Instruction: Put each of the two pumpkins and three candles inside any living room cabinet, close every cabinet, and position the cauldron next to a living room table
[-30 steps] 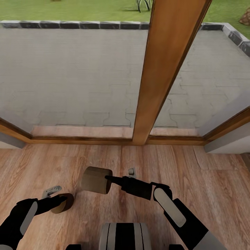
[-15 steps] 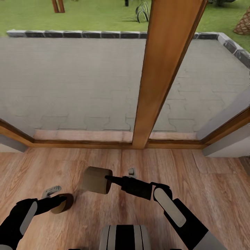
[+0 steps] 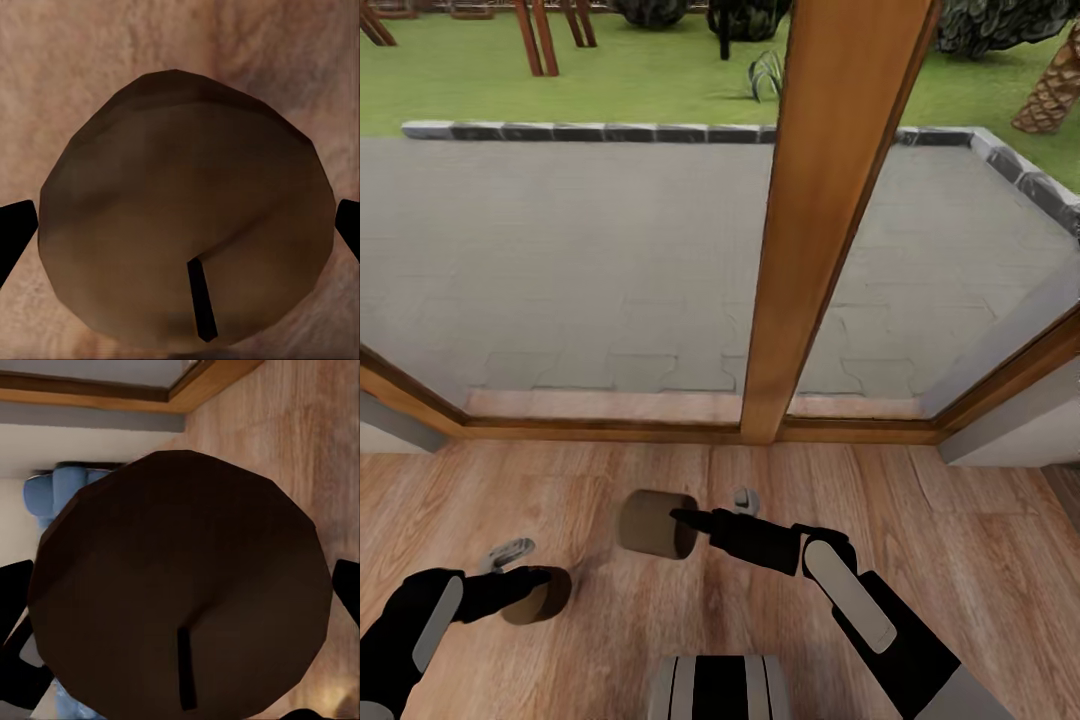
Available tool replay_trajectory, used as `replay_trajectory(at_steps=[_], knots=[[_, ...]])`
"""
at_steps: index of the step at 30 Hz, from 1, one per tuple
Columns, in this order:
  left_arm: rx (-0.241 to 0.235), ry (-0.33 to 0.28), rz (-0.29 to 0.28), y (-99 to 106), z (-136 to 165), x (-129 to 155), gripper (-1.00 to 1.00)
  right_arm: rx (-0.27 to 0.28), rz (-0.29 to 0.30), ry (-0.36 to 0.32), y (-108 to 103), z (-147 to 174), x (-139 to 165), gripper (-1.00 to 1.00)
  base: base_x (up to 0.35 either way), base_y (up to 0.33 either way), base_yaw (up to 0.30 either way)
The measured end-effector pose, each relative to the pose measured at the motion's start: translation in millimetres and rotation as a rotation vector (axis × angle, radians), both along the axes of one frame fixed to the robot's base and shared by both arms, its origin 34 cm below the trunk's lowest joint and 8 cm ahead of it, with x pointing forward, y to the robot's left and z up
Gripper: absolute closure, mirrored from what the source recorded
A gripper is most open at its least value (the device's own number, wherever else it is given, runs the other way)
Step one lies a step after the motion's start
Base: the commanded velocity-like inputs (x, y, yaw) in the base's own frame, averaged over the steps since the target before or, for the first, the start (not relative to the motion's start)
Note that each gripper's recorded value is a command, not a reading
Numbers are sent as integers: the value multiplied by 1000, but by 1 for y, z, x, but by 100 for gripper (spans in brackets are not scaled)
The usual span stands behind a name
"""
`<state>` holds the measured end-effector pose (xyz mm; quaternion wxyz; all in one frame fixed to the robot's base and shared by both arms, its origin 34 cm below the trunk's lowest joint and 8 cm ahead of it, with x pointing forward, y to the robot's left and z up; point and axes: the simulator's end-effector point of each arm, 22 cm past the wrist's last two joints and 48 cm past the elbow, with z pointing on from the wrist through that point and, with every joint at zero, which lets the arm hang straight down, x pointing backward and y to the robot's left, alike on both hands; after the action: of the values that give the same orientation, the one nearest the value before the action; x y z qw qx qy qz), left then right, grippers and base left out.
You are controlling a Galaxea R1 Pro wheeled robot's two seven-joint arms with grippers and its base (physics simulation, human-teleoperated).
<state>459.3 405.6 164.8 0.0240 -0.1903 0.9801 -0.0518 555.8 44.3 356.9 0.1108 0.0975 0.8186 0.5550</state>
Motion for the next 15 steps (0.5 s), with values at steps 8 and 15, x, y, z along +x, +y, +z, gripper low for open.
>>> replay_trajectory(at_steps=[8,15], knots=[[-19,-11,-1,-4,19,11,100,-21,2,-18,-2,11,3,100,-186,0,0],[-26,-29,-5,-6,35,21,100,-18,-5,-54,-3,26,9,100,-16,0,0]])
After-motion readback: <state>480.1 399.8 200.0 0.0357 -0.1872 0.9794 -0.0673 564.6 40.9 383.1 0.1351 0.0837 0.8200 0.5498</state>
